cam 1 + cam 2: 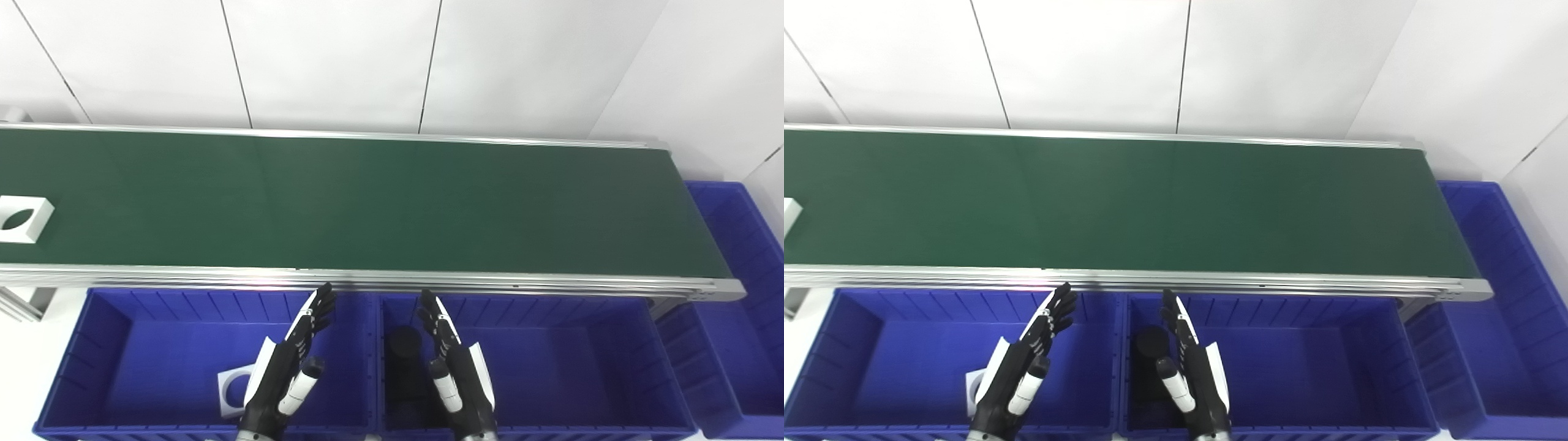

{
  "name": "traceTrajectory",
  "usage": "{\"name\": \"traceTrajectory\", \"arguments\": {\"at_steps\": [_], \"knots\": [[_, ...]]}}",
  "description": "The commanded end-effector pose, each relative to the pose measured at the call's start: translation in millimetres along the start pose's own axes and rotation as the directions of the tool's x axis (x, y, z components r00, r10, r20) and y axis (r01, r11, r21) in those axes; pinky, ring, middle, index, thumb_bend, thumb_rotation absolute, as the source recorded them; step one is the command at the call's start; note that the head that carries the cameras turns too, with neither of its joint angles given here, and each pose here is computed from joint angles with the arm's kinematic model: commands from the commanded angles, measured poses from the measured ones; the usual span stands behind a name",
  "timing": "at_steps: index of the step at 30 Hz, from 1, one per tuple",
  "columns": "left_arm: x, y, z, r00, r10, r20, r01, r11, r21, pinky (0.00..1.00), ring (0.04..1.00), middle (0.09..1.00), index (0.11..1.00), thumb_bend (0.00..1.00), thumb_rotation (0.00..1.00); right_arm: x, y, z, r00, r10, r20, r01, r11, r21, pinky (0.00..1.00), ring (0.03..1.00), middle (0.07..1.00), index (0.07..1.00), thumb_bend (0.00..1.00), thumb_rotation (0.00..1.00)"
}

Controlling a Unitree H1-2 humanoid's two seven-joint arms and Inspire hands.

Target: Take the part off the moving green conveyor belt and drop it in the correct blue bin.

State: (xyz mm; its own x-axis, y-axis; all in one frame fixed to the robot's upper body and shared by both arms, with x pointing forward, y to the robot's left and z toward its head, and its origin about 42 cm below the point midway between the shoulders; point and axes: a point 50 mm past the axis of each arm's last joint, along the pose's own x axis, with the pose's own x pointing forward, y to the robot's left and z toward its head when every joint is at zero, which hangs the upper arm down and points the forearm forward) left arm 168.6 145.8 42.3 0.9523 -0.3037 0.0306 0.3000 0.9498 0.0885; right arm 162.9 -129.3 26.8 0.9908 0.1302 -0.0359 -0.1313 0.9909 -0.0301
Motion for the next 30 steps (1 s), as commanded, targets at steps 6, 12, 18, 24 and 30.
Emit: {"name": "traceTrajectory", "arguments": {"at_steps": [6,12,18,24,30], "knots": [[3.5,0.8,6.8,0.998,-0.003,0.056,0.003,1.000,0.005,0.91,0.930,0.937,0.949,0.73,1.00,4.1,12.9,13.3,0.997,-0.001,0.077,-0.001,1.000,0.022,0.97,0.942,0.964,0.967,0.97,1.00],[3.4,1.3,8.1,0.998,-0.005,0.065,0.003,1.000,0.030,0.93,0.935,0.939,0.951,0.70,1.00,4.0,13.4,13.8,0.997,-0.003,0.071,0.001,1.000,0.022,0.98,0.944,0.966,0.967,0.97,1.00],[3.8,1.3,8.1,0.998,-0.004,0.069,0.003,1.000,0.027,0.94,0.942,0.942,0.952,0.69,1.00,4.5,13.9,13.9,0.997,-0.001,0.074,0.000,1.000,0.019,0.99,0.947,0.968,0.967,0.97,1.00],[4.1,2.2,7.9,0.997,-0.008,0.077,0.005,0.999,0.039,0.94,0.945,0.947,0.952,0.69,1.00,4.7,14.1,14.2,0.997,-0.001,0.072,0.000,1.000,0.014,0.99,0.944,0.966,0.968,0.96,1.00],[3.7,2.0,6.7,0.997,-0.004,0.074,0.002,0.999,0.033,0.94,0.949,0.946,0.947,0.67,1.00,4.8,14.1,13.5,0.997,0.000,0.073,-0.001,1.000,0.016,0.98,0.944,0.967,0.968,0.96,1.00]]}}
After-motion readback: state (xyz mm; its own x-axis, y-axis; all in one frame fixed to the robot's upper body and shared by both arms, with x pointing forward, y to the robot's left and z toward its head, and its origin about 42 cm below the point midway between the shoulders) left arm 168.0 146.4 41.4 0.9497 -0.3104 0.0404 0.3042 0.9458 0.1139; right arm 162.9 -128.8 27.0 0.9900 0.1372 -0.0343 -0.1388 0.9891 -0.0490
